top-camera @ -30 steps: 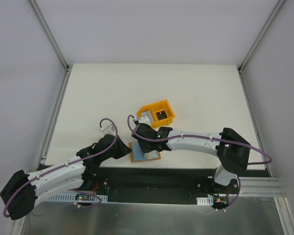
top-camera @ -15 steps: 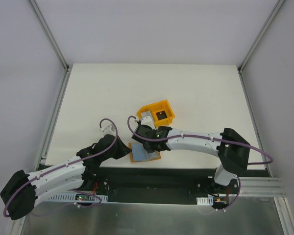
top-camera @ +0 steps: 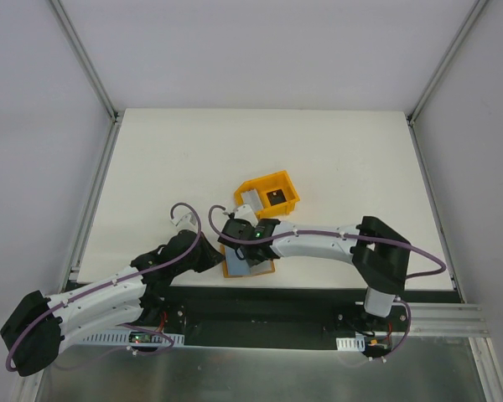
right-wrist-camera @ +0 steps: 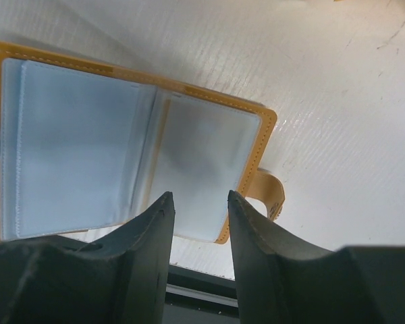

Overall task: Put the credit cards into the card holder
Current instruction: Insert the credit card into the card holder, then pick up the credit card from the storage box.

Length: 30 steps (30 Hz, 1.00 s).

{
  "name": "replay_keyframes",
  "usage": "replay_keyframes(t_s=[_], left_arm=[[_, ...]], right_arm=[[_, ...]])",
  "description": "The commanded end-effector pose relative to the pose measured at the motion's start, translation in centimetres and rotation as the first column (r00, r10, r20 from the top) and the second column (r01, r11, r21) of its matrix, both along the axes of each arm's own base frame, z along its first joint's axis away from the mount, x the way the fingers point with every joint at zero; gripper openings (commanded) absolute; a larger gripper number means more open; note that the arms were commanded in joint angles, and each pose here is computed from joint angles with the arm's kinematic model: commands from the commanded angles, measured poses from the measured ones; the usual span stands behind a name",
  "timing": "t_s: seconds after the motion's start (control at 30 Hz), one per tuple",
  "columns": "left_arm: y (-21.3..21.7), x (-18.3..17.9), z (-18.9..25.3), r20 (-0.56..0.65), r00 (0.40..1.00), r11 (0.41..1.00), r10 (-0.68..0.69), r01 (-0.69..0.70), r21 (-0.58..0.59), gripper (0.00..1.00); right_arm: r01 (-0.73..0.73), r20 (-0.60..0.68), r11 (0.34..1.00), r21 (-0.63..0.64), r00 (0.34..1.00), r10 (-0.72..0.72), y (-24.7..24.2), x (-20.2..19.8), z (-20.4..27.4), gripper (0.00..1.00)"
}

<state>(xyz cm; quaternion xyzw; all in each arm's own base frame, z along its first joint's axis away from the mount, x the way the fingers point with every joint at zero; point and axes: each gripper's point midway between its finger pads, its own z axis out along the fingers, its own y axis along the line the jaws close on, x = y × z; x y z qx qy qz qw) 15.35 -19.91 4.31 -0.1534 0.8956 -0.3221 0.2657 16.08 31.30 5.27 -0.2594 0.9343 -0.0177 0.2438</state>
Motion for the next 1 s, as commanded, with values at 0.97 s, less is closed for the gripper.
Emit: replay_keyframes(t_s=[0.97], left_arm=[[0.3,0.2,-0.5,0.003,1.000,0.999,0.010,-0.010,0.030,0.00]], right_arm=[[0.034,-0.053,0.873,0.486,0.999,-0.010,0.0,12.5,8.7,0.70]])
